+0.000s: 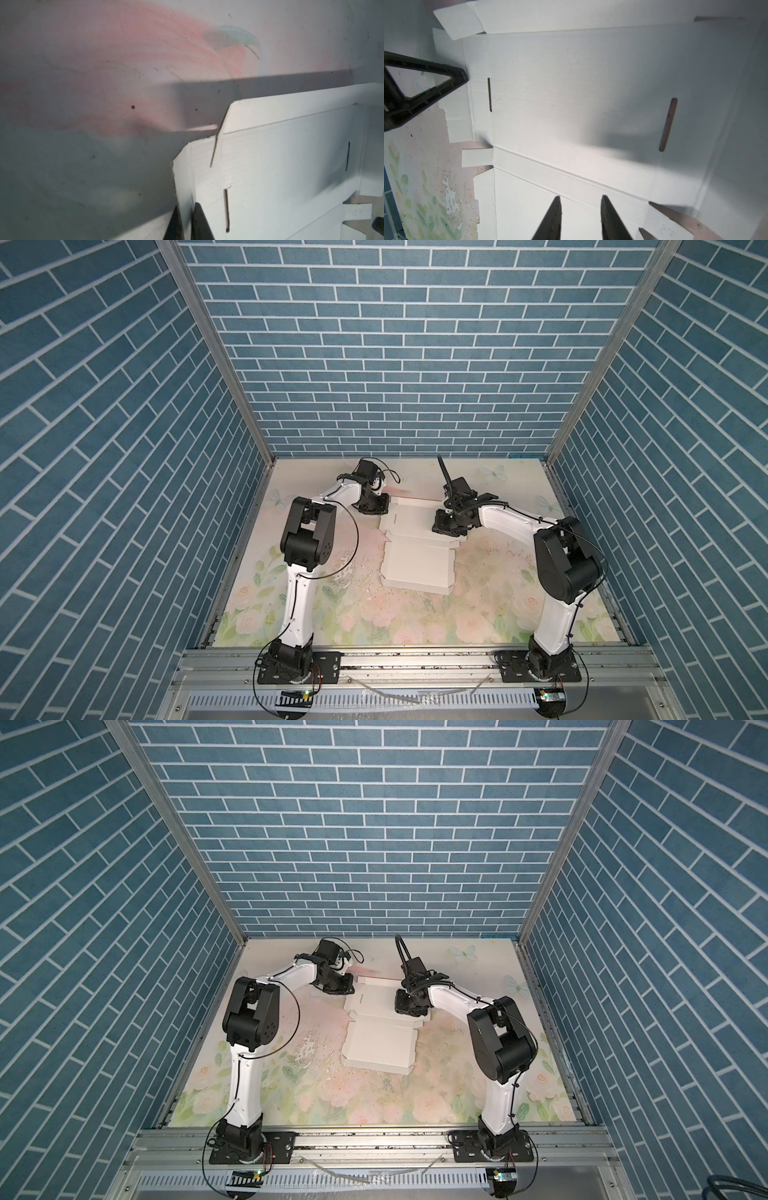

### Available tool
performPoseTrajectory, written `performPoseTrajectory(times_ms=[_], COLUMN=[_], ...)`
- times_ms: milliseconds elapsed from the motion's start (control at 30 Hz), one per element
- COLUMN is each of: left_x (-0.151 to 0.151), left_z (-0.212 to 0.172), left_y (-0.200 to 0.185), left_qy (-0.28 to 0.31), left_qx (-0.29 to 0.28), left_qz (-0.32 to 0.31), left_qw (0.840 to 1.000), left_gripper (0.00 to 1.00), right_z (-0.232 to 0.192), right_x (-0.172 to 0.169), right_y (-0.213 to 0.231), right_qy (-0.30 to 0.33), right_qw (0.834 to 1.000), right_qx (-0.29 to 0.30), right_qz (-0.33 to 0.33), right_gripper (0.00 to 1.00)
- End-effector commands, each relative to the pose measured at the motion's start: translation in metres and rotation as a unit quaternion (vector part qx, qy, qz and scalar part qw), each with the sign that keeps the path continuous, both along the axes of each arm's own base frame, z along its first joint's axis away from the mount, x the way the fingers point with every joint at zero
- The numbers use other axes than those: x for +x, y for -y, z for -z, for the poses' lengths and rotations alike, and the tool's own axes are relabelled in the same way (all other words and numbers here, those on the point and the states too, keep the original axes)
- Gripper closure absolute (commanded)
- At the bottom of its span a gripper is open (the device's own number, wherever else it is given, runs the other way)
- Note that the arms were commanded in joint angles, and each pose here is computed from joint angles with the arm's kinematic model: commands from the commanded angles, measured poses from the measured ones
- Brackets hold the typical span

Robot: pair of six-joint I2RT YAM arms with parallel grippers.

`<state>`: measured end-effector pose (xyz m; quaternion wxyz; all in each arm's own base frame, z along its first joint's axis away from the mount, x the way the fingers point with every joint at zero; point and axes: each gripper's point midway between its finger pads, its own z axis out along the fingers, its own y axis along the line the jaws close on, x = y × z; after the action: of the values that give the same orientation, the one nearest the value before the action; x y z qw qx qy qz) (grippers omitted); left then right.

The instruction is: Fold the paper box

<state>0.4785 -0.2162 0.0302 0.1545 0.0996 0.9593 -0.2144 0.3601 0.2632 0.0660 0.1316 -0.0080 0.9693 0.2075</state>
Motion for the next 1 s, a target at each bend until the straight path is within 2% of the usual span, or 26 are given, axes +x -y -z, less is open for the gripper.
performPoseTrajectory(times_ms=[0,133,333,467,600,767,967], left_x=[-0.001,-0.001,-0.005,-0.005,-0.008,-0.018,-0.034], left_z=[0.000,-0.002,-0.010,-0.025,-0.040,-0.062,-0.088], left_y=[0.001,0.000,-0.005,-0.013,-0.024,-0.040,-0.043], left_qy=[0.004,0.010,0.035,0.079,0.130,0.197,0.278], left_qx=[-0.006,-0.011,-0.016,-0.024,-0.033,-0.046,-0.064], left_qz=[-0.003,-0.009,-0.029,-0.061,-0.101,-0.145,-0.184], left_qw=[1.000,1.000,0.999,0.995,0.986,0.969,0.941], left_gripper=[0.91,1.00,1.00,1.00,1.00,1.00,1.00], right_z=[0.004,-0.001,-0.012,-0.026,-0.048,-0.076,-0.107], right_x=[-0.005,-0.004,-0.002,0.003,0.010,0.024,0.045], right_y=[0.002,0.002,0.002,-0.003,-0.009,-0.012,-0.013], right_qy=[-0.015,-0.010,-0.002,0.002,0.008,0.018,0.032], right_qw=[1.000,1.000,1.000,0.999,0.997,0.987,0.957], right_qx=[0.004,0.005,0.009,0.025,0.052,0.090,0.155], right_qz=[0.013,0.015,0.022,0.032,0.058,0.129,0.245], right_gripper=[0.67,0.68,0.68,0.67,0.61,0.53,0.45])
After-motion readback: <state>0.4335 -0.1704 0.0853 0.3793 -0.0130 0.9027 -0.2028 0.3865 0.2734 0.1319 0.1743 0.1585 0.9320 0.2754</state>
